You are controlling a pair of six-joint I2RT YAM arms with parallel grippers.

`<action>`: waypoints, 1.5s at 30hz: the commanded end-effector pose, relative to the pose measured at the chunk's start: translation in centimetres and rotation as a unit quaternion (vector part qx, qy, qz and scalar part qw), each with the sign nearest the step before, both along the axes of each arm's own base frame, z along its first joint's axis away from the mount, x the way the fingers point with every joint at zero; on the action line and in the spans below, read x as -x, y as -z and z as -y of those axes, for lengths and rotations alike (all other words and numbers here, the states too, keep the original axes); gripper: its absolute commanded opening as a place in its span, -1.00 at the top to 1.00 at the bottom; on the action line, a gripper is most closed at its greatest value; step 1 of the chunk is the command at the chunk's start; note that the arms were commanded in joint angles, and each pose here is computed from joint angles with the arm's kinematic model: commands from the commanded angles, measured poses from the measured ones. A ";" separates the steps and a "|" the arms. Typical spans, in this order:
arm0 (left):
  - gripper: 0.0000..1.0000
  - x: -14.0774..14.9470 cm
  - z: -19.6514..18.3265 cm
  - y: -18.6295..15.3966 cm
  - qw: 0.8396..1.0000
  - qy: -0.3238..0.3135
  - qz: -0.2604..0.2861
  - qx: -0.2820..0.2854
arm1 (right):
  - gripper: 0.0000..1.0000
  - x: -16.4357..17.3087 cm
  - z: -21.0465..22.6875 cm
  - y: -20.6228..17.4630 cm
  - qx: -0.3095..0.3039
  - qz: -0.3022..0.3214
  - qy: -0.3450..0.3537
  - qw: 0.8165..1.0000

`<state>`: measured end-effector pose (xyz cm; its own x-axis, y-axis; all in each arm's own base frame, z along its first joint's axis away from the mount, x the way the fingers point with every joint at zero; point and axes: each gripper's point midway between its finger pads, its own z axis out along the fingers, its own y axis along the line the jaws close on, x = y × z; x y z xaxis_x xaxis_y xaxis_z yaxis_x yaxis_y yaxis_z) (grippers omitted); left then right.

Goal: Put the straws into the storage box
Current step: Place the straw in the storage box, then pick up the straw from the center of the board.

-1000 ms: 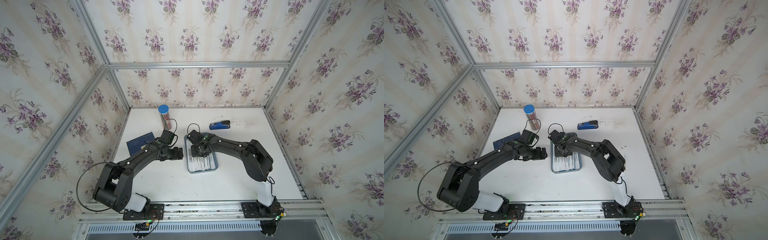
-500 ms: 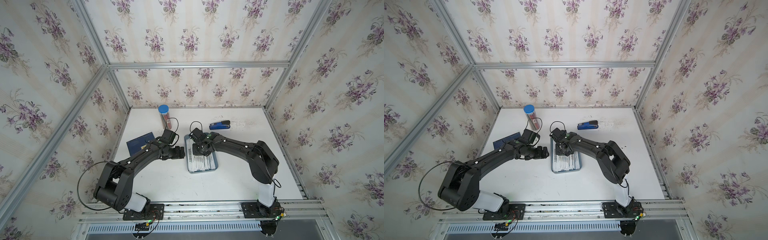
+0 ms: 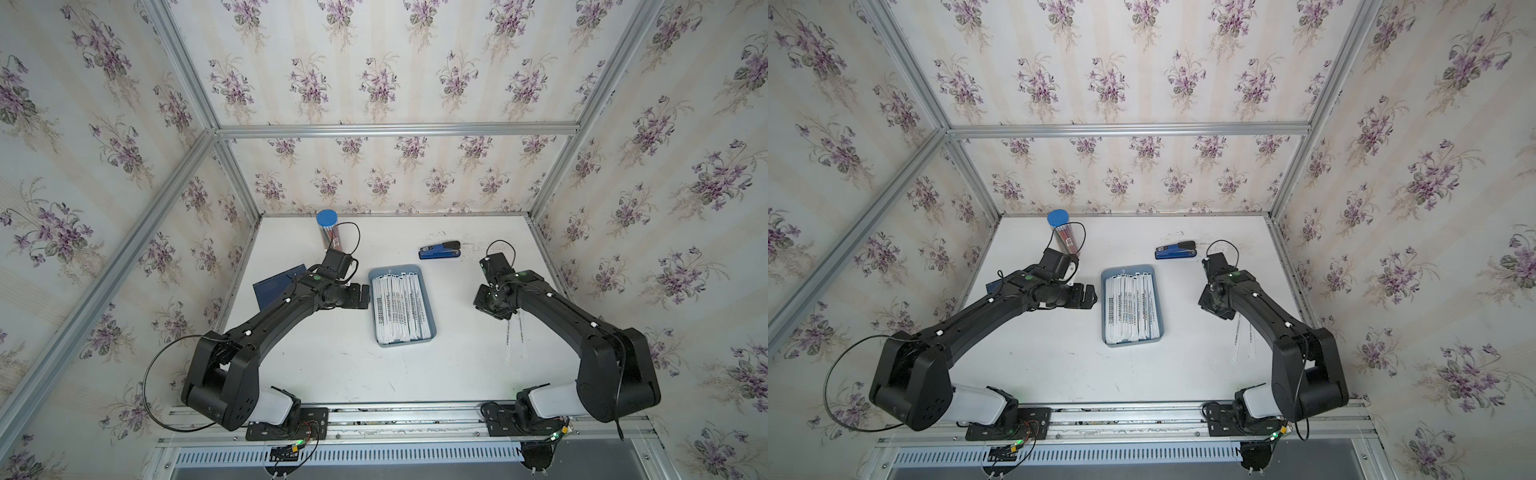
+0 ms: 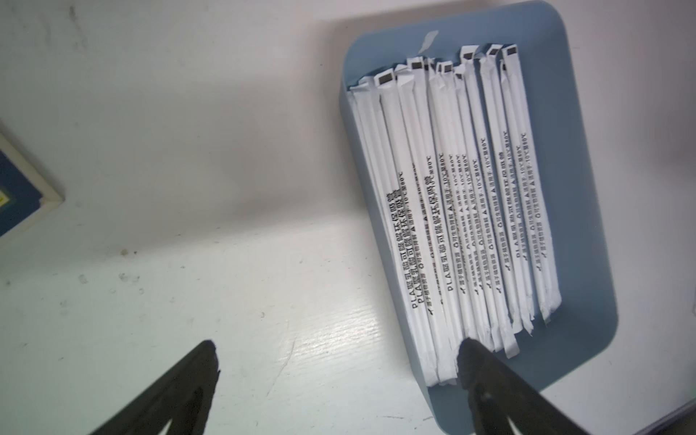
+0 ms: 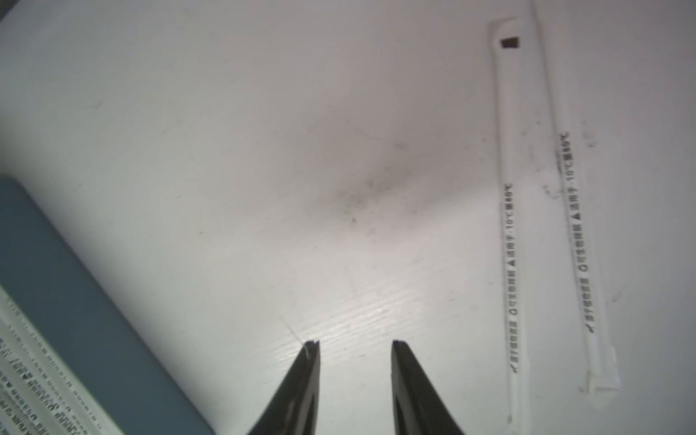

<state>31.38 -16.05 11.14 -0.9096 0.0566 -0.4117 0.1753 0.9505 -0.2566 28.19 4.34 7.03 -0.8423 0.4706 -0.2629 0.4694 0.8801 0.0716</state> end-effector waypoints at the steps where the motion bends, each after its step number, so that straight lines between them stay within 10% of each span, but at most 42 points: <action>1: -1.00 0.4 2.8 0.5 0.998 0.048 -0.022 0.041 | 0.26 0.2 3.8 0.9 0.043 -0.009 0.036 0.998; 18: -0.93 1.4 6.8 4.9 0.994 0.085 -0.062 0.019 | 0.33 1.3 7.1 6.7 0.058 -0.052 0.062 0.995; 30: -0.94 1.3 6.4 4.8 0.995 0.077 -0.055 0.008 | 0.75 1.8 6.6 6.6 0.073 -0.047 0.026 0.996; 45: -0.96 1.1 3.6 3.8 0.998 0.040 -0.024 -0.034 | 0.79 -2.7 -5.2 0.5 0.111 0.004 -0.136 0.984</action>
<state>30.11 -20.92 7.22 -0.9198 0.1755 -0.3510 0.2726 0.9291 -0.2500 31.12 8.17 5.65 -0.9182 0.1826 -0.3514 0.2351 0.9654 -0.1126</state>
